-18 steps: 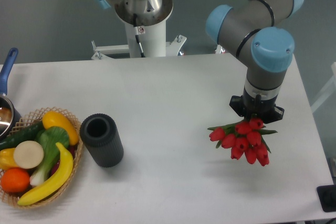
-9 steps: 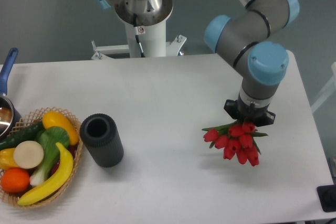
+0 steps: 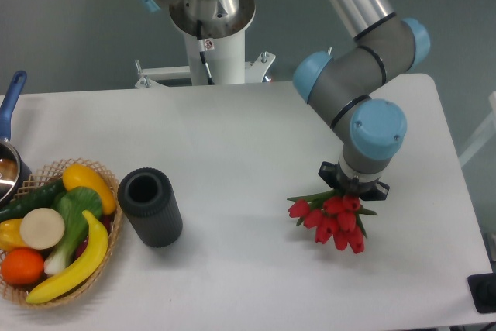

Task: Place the flowers on the table
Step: 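Move the gripper holding the red tulips down toward the table surface, then open the gripper to release the tulips and lift it away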

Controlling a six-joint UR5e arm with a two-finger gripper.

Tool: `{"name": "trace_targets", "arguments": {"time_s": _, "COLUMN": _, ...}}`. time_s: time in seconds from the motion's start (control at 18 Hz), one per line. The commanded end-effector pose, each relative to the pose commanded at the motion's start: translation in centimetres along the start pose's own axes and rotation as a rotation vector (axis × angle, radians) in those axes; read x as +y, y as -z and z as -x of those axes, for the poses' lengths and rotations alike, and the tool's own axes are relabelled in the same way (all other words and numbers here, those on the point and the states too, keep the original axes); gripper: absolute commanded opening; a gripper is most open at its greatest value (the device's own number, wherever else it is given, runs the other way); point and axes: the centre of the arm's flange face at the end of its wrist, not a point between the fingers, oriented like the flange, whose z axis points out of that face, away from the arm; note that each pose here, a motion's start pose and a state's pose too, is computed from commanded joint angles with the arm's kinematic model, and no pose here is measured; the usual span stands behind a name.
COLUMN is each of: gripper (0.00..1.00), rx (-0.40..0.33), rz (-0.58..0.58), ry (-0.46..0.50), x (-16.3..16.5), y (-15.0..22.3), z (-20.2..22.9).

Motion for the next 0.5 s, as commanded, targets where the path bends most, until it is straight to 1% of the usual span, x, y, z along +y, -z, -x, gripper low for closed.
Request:
{"name": "trace_targets", "arguments": {"time_s": 0.11, "gripper": 0.37, "rx": 0.008, "rz": 0.005, "ry": -0.004, "x": -0.2, "y": -0.8, "z": 0.0}}
{"name": "trace_targets", "arguments": {"time_s": 0.22, "gripper": 0.48, "rx": -0.003, "rz": -0.001, "ry": -0.009, "x": -0.6, "y": -1.1, "z": 0.0}}
{"name": "trace_targets", "arguments": {"time_s": 0.33, "gripper": 0.54, "rx": -0.025, "rz": -0.013, "ry": -0.008, "x": -0.8, "y": -1.6, "z": -0.3}}
{"name": "trace_targets", "arguments": {"time_s": 0.5, "gripper": 0.65, "rx": -0.071, "rz": -0.04, "ry": -0.002, "x": -0.6, "y": -2.0, "z": -0.7}}
